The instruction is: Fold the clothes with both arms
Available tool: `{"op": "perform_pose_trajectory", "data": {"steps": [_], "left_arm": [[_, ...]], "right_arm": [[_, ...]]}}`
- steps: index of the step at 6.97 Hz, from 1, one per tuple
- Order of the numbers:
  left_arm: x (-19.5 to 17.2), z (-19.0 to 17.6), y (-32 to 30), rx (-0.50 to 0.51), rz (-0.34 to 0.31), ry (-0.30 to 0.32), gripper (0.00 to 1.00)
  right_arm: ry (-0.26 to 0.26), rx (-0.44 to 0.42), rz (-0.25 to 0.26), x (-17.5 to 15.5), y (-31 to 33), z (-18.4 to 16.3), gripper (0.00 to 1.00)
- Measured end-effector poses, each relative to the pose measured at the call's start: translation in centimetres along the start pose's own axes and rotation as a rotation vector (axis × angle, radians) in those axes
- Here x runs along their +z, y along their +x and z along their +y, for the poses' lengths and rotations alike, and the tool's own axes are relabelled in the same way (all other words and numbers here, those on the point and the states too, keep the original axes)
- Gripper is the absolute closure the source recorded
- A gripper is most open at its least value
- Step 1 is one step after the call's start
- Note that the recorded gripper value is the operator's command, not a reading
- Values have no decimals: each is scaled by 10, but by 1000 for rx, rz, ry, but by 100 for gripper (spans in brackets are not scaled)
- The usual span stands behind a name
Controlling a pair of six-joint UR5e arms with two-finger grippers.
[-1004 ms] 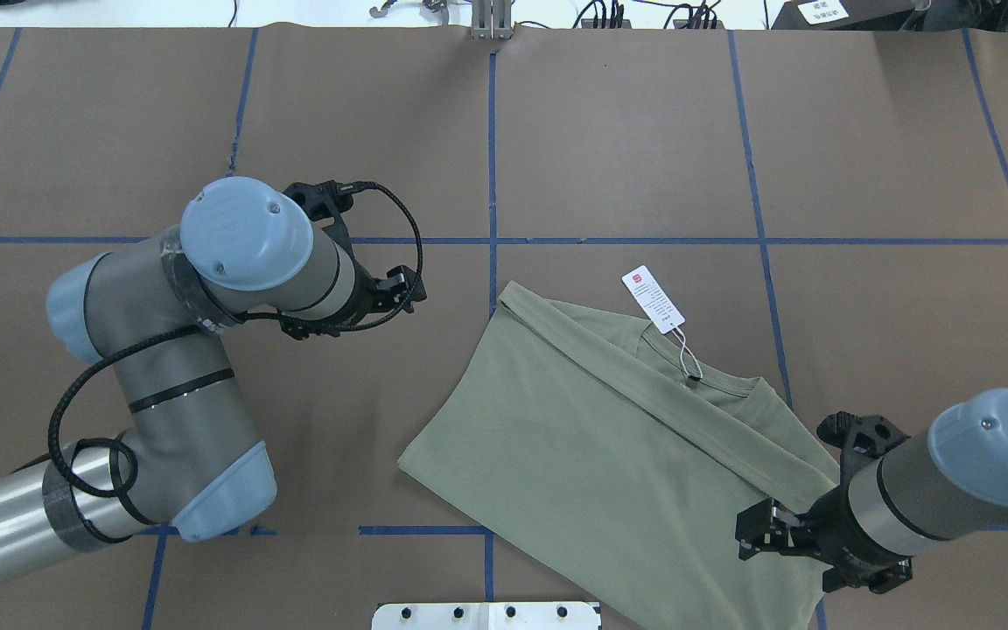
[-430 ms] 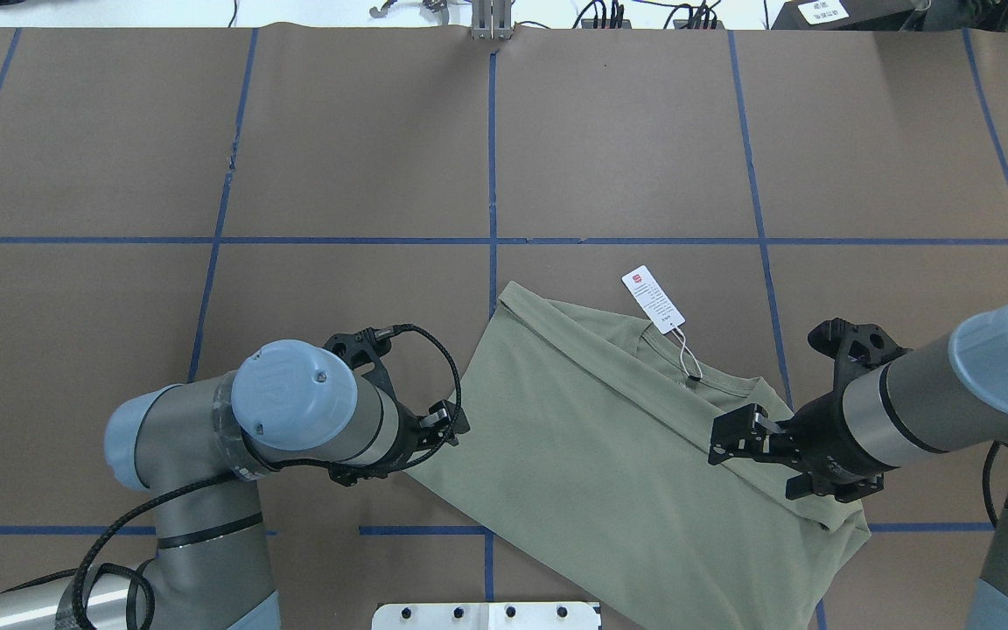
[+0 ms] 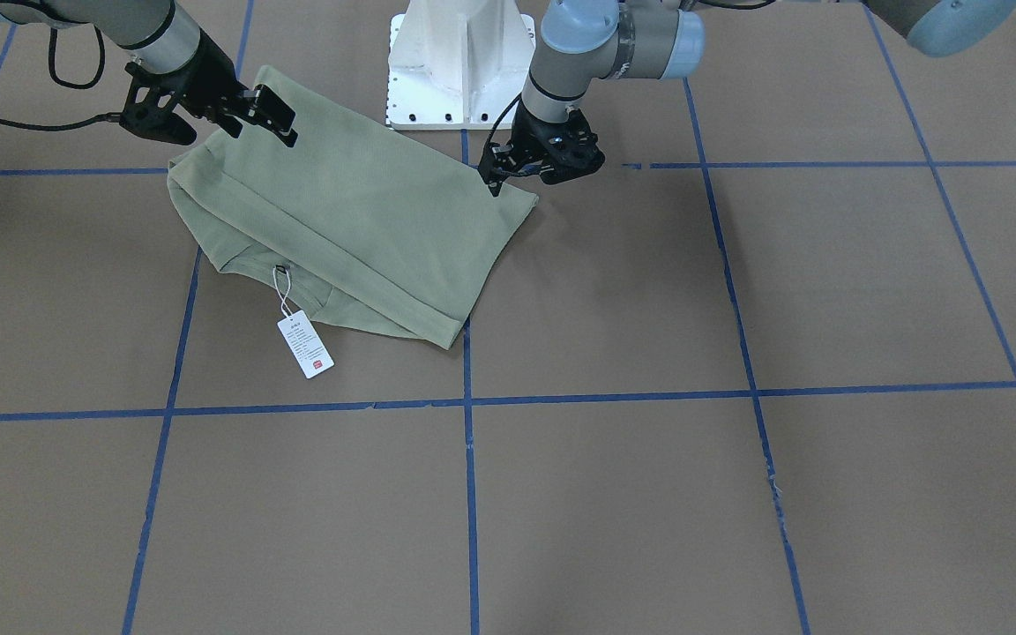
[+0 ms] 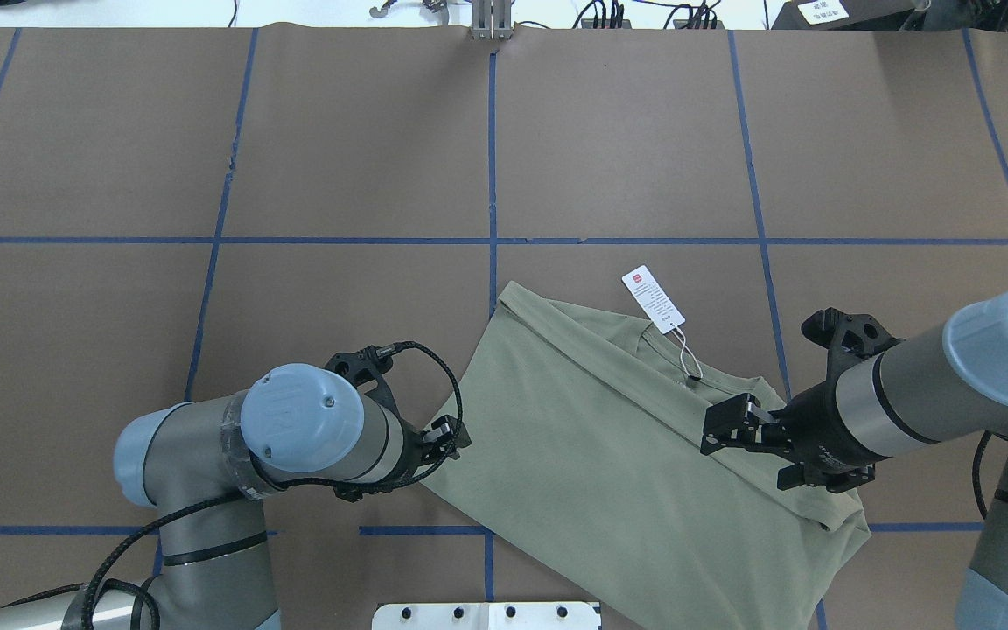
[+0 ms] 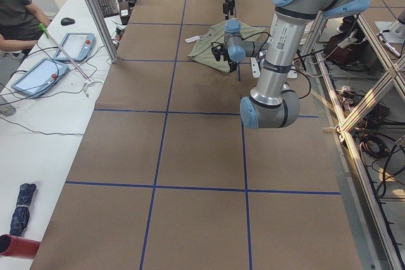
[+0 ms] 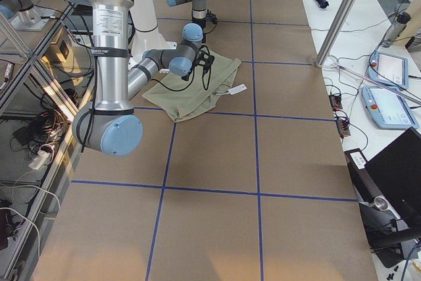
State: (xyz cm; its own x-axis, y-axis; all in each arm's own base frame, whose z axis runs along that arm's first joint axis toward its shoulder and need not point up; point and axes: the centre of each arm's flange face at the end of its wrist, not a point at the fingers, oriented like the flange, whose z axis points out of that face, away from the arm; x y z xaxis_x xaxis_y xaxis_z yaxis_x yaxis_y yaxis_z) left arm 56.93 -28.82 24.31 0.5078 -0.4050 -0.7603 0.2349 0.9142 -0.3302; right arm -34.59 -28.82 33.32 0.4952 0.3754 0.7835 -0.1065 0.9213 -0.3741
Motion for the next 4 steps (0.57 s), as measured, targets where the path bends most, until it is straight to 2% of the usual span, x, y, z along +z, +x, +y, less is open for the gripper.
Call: {"op": "perform_pose_trajectory", "data": {"steps": [1, 2, 4], "left_arm": [[6, -3, -1, -3, -8, 13, 15], [12, -6, -1, -5, -16, 25, 32], [15, -7, 2, -8, -17, 33, 100]], "right_arm": [[0, 0, 0, 0, 0, 0, 0], [1, 1, 0, 0, 0, -1, 0], [2, 2, 0, 0, 0, -1, 0]]}}
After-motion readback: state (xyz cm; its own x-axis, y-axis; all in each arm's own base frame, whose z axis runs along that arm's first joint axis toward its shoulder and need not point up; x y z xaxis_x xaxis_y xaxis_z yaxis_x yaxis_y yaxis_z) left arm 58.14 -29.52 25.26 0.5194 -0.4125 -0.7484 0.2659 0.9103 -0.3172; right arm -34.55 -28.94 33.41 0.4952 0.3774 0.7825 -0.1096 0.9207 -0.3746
